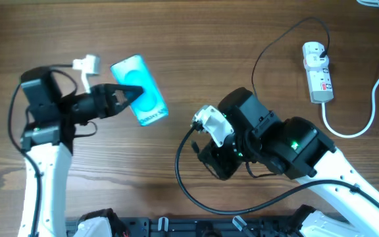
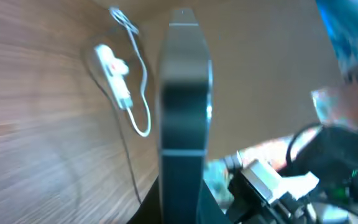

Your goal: Plug charger to phone and switch on socket

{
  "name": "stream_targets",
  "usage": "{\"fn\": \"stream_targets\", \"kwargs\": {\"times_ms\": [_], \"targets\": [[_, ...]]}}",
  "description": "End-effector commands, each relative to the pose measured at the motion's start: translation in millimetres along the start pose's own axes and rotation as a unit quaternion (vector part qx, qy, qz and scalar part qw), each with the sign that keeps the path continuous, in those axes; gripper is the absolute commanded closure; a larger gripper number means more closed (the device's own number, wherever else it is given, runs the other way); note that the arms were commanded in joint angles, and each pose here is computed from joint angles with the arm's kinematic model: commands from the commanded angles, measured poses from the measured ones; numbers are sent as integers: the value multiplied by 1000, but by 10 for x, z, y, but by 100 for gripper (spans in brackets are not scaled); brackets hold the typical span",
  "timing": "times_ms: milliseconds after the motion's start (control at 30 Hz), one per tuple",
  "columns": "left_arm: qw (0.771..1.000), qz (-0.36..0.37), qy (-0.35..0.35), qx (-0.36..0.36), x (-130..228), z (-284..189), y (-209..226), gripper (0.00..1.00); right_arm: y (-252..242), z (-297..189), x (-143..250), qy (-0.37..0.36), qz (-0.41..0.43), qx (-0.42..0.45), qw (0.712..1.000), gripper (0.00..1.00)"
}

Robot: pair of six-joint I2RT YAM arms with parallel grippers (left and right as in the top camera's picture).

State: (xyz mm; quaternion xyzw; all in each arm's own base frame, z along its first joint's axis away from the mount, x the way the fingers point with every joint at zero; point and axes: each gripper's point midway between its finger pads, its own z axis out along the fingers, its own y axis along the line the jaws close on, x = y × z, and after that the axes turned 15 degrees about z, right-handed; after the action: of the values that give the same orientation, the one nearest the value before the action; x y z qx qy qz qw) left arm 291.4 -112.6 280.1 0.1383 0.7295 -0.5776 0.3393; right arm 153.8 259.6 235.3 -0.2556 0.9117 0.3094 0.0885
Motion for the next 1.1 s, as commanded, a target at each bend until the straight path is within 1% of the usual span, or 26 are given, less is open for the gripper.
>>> {"fn": "stream_targets", "kwargs": {"times_ms": [0,67,100,133,167,200,233,400,500,633,700,767,800,833,867,900,967,1000,1067], "targets": [[996,60,37,63,74,225,-325,96,143,-15,1,5,0,-37,999,95],[996,61,45,48,116,335,-301,96,196,56,-66,7,1,-56,998,95],[996,59,47,42,130,374,-289,96,186,120,-126,6,20,-56,998,96],[999,29,41,4,106,415,-176,96,169,208,-195,7,39,-56,998,95],[999,12,36,-19,91,435,-106,96,135,255,-217,9,51,-49,997,95],[999,0,32,-36,82,452,-56,96,12,314,-254,5,72,-18,997,95],[999,0,32,-42,84,468,-40,96,-55,334,-283,-2,83,-1,997,95],[999,4,34,-41,93,481,-46,96,-156,342,-416,-34,101,27,994,96],[999,5,34,-41,93,480,-47,96,-147,361,-488,-45,96,24,994,95],[998,19,33,-42,87,473,-40,96,-155,368,-485,-44,93,26,994,96],[998,17,24,-51,43,415,7,96,-264,359,-511,-55,91,56,993,96],[996,9,-12,-83,-112,176,175,96,-409,330,-583,-78,83,98,989,95],[994,2,-36,-105,-200,0,283,96,-541,324,-673,-98,75,134,983,86],[991,-13,-52,-121,-239,-144,366,96,-565,381,-734,-100,57,139,984,76],[988,-35,-63,-136,-235,-263,443,96,-609,536,-829,-99,44,141,984,63],[986,-46,-68,-143,-232,-320,478,96,-671,717,-908,-93,33,144,985,58],[985,-56,-70,-147,-218,-353,500,96,-932,1102,-1035,-86,38,174,980,43],[986,-41,-68,-149,-215,-353,501,96,-1098,1326,-1033,-70,47,184,979,39],[986,-33,-67,-149,-216,-354,501,96,-1334,1641,-962,-39,56,199,978,36]]}}
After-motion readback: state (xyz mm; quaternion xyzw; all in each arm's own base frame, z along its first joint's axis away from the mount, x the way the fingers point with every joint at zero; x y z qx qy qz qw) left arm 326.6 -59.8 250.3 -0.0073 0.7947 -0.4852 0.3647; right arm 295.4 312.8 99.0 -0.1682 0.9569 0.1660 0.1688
